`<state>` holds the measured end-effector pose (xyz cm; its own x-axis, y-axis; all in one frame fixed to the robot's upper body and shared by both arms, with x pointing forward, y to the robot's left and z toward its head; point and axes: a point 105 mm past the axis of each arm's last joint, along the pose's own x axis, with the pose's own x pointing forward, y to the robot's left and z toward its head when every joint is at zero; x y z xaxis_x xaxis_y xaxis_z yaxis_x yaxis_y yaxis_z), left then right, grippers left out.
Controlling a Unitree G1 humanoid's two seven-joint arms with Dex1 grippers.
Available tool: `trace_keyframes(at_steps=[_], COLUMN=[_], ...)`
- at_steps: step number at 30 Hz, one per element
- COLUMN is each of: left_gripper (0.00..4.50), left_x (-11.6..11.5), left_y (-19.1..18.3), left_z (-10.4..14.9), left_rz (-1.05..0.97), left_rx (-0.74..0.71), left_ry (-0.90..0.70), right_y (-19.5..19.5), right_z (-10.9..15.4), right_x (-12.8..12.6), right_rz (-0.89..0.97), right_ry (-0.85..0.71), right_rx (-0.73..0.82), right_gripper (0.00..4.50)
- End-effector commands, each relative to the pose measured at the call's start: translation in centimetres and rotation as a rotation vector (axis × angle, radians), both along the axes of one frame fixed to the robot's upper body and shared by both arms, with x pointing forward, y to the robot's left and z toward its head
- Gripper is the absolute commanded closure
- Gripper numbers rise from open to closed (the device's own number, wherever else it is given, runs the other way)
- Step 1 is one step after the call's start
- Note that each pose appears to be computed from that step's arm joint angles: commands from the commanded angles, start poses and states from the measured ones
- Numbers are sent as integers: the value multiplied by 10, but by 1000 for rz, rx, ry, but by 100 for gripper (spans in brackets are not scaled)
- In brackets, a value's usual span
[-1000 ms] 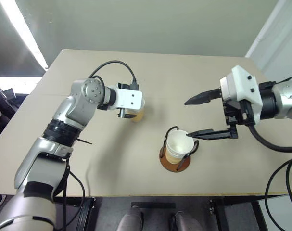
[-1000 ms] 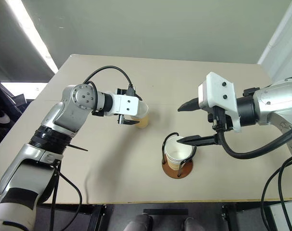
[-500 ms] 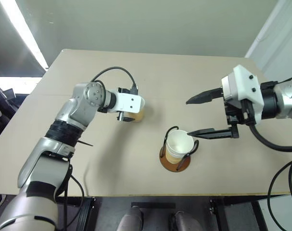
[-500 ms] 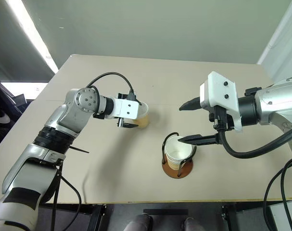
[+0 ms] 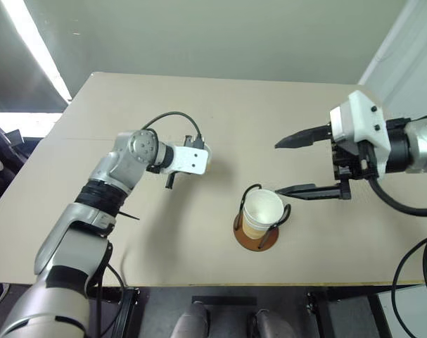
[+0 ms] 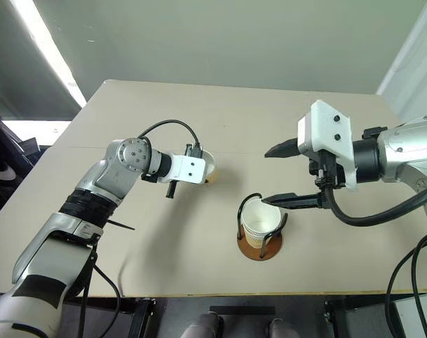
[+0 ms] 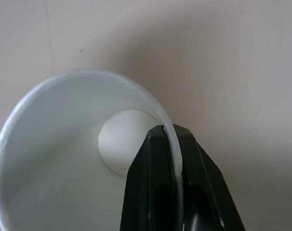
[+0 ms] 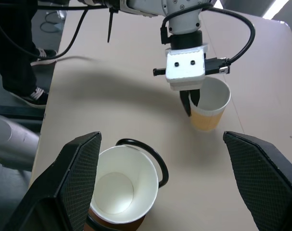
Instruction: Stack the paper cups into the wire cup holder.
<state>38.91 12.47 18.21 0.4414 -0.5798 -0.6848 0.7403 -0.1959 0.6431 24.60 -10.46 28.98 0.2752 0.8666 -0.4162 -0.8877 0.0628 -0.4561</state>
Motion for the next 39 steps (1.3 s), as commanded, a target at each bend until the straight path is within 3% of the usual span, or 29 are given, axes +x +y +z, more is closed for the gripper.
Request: trace_keyframes(at_steps=[1, 11, 19, 27, 39], left_gripper=[447, 447, 447, 447, 447], left_x=[-13, -71, -83, -101, -121], left_y=[-6, -46, -65, -86, -110], left_z=[30, 112, 136, 141, 123], left_rz=[-68, -279, -389, -498, -615], left_rx=[-71, -290, -284, -279, -205], left_ry=[-12, 69, 117, 206, 338], right_y=[-5, -28, -34, -45, -76], right_z=[13, -1, -13, -17, 39], right_x=[-4, -3, -4, -3, -1], right_rz=[-11, -84, -109, -156, -327], right_ry=[-48, -5, 24, 21, -129], right_rx=[17, -71, -115, -149, -60], right_gripper=[35, 35, 35, 35, 35])
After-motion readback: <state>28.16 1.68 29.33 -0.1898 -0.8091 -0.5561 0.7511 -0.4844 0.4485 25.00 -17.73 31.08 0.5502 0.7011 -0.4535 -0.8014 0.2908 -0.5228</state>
